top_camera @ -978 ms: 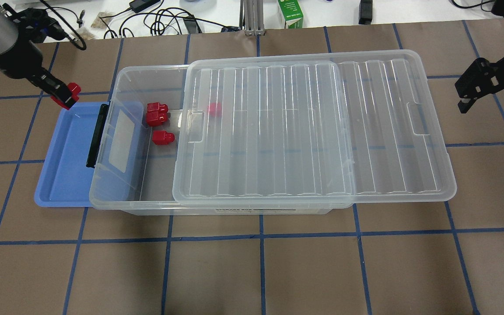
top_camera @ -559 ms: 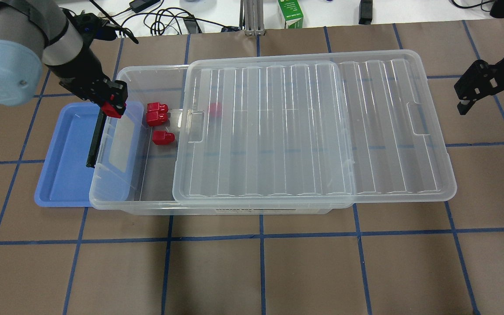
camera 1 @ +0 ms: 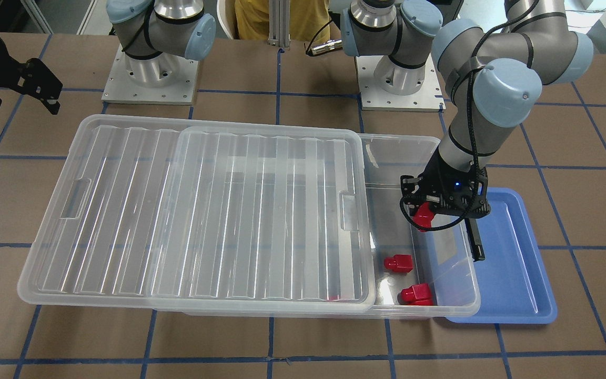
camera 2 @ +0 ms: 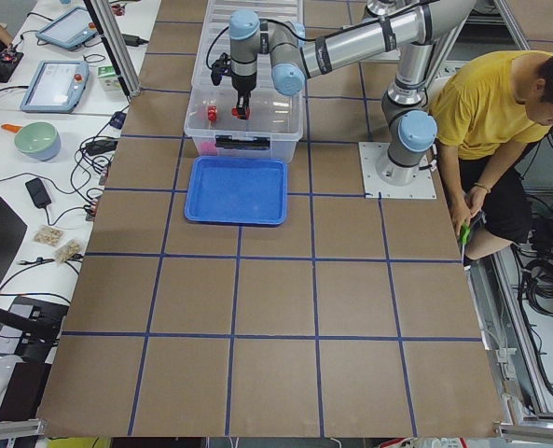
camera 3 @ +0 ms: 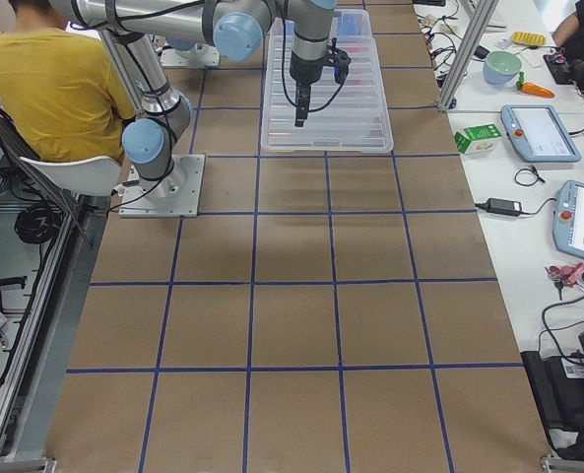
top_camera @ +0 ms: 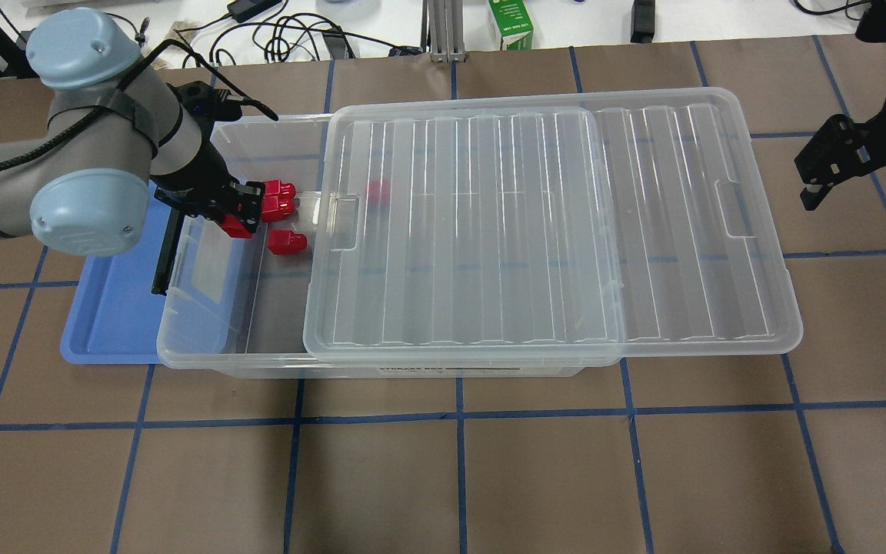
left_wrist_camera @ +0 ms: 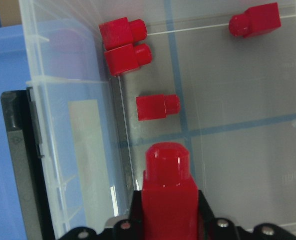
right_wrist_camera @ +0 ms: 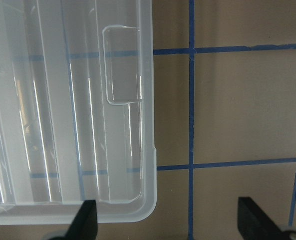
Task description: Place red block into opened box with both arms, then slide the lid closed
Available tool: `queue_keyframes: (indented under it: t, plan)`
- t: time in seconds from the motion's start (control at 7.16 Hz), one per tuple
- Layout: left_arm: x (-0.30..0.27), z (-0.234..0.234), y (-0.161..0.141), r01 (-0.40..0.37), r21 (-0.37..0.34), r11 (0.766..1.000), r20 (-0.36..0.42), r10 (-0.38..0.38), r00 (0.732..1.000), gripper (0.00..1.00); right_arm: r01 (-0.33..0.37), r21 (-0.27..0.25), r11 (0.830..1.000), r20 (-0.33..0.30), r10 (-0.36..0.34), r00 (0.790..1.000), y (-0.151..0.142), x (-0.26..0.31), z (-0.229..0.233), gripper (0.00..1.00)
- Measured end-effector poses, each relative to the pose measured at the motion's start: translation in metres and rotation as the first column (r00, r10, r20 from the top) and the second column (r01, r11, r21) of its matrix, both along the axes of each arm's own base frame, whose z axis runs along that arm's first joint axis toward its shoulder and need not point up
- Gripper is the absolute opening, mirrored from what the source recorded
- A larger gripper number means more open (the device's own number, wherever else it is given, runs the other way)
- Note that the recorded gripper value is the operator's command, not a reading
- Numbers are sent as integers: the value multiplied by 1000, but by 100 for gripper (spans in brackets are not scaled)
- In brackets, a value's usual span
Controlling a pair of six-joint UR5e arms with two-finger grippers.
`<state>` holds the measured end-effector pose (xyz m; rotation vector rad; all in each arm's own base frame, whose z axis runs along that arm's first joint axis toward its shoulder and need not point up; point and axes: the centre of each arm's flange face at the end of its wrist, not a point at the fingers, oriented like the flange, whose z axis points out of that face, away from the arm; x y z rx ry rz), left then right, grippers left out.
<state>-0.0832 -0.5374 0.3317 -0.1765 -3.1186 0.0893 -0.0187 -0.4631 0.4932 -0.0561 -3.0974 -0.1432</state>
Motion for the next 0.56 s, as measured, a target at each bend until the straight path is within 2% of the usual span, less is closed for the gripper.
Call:
queue_keyframes:
  t: [0.14, 0.28, 0.42, 0.56]
  plan:
    - [-1, -11, 2, -14, 14, 1000, -5, 14, 1000, 0, 0, 4, 1000, 1, 0, 1000, 1, 0, -2, 100]
    - [-2, -22, 6, -24, 35, 999, -8, 24, 1000, 18, 0, 7, 1000, 2, 0, 1000, 2, 1, -3, 100]
    - [-2, -31, 11, -26, 51, 998, -9, 26, 1000, 63, -1, 8, 1000, 3, 1, 1000, 3, 1, -4, 100]
    - [-2, -35, 13, -25, 57, 998, -9, 26, 1000, 74, -1, 9, 1000, 3, 1, 1000, 3, 1, -5, 100]
